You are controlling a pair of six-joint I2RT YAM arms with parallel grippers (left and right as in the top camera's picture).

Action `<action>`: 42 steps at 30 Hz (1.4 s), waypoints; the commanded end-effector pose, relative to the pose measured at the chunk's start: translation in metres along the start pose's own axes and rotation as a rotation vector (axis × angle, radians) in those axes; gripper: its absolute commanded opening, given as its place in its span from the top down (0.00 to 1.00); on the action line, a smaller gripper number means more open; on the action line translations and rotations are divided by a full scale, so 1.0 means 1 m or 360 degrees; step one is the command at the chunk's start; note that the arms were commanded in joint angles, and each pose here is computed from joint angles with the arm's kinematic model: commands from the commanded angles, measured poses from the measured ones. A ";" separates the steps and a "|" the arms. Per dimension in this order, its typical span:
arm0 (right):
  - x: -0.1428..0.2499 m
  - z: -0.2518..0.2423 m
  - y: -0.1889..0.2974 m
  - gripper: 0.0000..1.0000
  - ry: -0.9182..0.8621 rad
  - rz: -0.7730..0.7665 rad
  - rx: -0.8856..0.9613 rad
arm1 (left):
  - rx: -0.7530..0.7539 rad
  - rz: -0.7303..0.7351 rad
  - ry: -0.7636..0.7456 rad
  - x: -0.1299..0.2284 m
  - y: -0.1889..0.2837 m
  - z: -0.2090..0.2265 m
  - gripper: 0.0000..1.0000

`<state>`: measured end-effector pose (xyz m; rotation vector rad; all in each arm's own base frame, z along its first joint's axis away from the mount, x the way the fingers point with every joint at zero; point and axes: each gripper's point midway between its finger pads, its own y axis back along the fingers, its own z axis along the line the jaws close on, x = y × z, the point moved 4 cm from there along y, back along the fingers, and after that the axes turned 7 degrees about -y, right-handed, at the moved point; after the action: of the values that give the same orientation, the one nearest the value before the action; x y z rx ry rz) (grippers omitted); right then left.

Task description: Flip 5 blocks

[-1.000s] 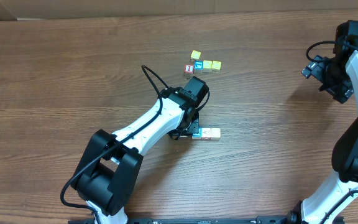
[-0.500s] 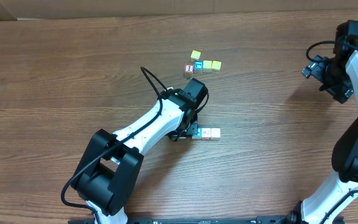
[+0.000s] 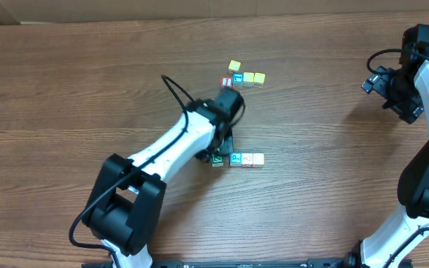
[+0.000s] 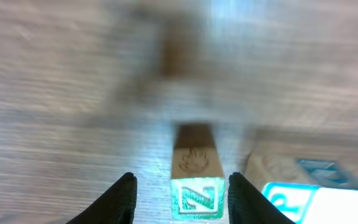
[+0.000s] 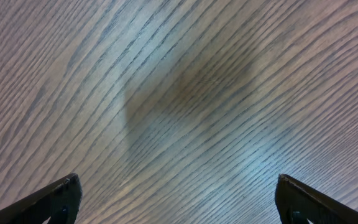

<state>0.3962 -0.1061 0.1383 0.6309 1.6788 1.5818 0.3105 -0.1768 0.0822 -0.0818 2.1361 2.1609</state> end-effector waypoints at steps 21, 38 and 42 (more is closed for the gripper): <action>-0.006 0.001 0.014 0.00 -0.0005 -0.0058 -0.0040 | 0.0098 0.0191 0.0096 0.029 -0.026 0.027 0.96; -0.006 0.001 0.014 0.00 -0.0005 -0.0058 -0.0040 | 0.0259 0.0152 0.0081 0.023 -0.027 0.009 0.96; -0.006 0.001 0.014 0.00 -0.0005 -0.0058 -0.0040 | 0.0272 0.0123 0.0071 0.021 -0.026 0.005 0.96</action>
<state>0.3963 -0.1061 0.1384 0.6306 1.6783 1.5822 0.2956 -0.1646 0.0489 -0.0531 2.3649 2.0711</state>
